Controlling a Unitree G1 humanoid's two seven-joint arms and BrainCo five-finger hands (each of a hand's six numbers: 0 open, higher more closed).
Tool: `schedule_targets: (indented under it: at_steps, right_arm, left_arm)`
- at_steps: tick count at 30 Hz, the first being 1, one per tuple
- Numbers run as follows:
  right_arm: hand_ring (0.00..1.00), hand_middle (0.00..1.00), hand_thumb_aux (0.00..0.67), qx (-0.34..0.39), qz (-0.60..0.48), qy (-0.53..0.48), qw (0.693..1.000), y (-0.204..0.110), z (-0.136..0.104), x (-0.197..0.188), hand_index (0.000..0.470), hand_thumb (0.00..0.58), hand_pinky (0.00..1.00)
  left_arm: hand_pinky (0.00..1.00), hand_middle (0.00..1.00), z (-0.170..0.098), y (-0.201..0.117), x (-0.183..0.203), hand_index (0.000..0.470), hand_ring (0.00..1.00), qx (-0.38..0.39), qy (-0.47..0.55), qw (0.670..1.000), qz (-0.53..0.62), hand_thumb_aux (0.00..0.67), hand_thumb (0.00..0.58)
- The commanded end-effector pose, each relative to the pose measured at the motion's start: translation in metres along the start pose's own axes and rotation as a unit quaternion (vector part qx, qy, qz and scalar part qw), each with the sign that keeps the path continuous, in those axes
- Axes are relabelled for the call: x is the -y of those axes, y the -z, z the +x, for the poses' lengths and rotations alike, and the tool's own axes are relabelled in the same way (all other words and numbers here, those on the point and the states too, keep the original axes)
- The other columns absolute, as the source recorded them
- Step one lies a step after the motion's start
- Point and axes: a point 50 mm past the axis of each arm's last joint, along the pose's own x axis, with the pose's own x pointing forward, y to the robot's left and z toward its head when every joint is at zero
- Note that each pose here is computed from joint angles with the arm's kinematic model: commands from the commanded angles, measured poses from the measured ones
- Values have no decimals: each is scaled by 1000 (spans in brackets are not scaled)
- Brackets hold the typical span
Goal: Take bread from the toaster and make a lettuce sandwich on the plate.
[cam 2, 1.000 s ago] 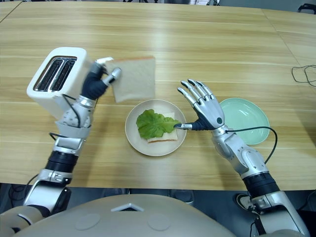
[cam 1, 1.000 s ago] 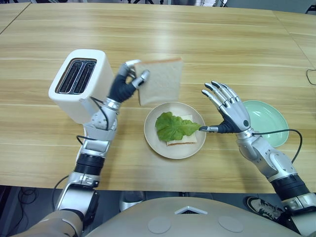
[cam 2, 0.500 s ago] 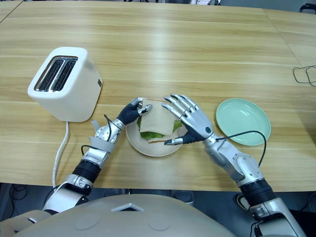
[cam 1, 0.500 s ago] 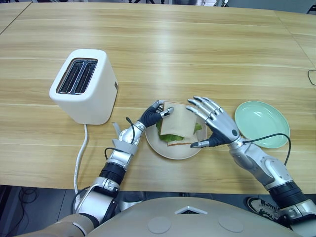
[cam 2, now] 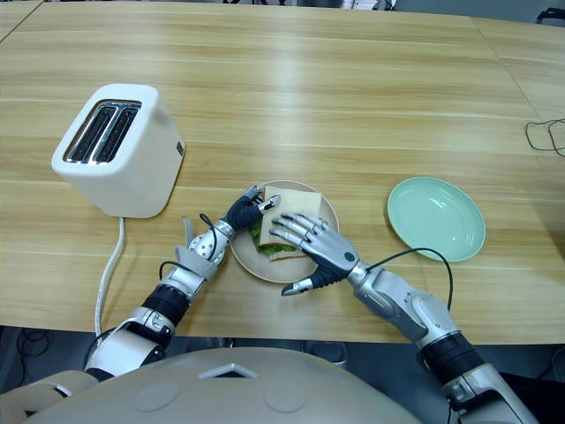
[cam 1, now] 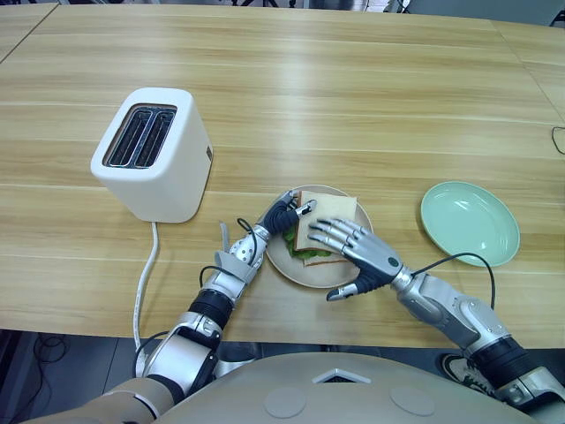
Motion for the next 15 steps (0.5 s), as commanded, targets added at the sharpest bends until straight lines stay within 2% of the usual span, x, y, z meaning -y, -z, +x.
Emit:
schedule_targets:
  at_steps: [1, 6, 13, 14, 15]
  right_arm:
    - [0, 0, 0, -21, 47, -136, 989, 1, -18, -34, 0, 0, 0]
    - [0, 0, 0, -30, 78, -221, 972, -1, -31, -49, 0, 0, 0]
    - [0, 0, 0, -70, 74, -243, 965, 12, -35, -54, 0, 0, 0]
    - [0, 0, 0, -69, 76, -247, 964, 12, -35, -55, 0, 0, 0]
    - [0, 0, 0, -68, 76, -249, 963, 12, -36, -55, 0, 0, 0]
  left_arm:
    - [1000, 1000, -8, 18, 10, 460, 1000, -44, 20, 999, 24, 670, 580]
    - [1000, 1000, -9, 21, 11, 460, 1000, -49, 20, 998, 37, 670, 580]
    - [1000, 1000, -10, 16, 9, 460, 1000, -24, 18, 997, 70, 670, 580]
    - [1000, 1000, -10, 12, 5, 388, 1000, -8, 8, 996, 92, 565, 566]
    - [1000, 1000, -9, 6, -3, 211, 1000, 10, -10, 992, 122, 307, 410]
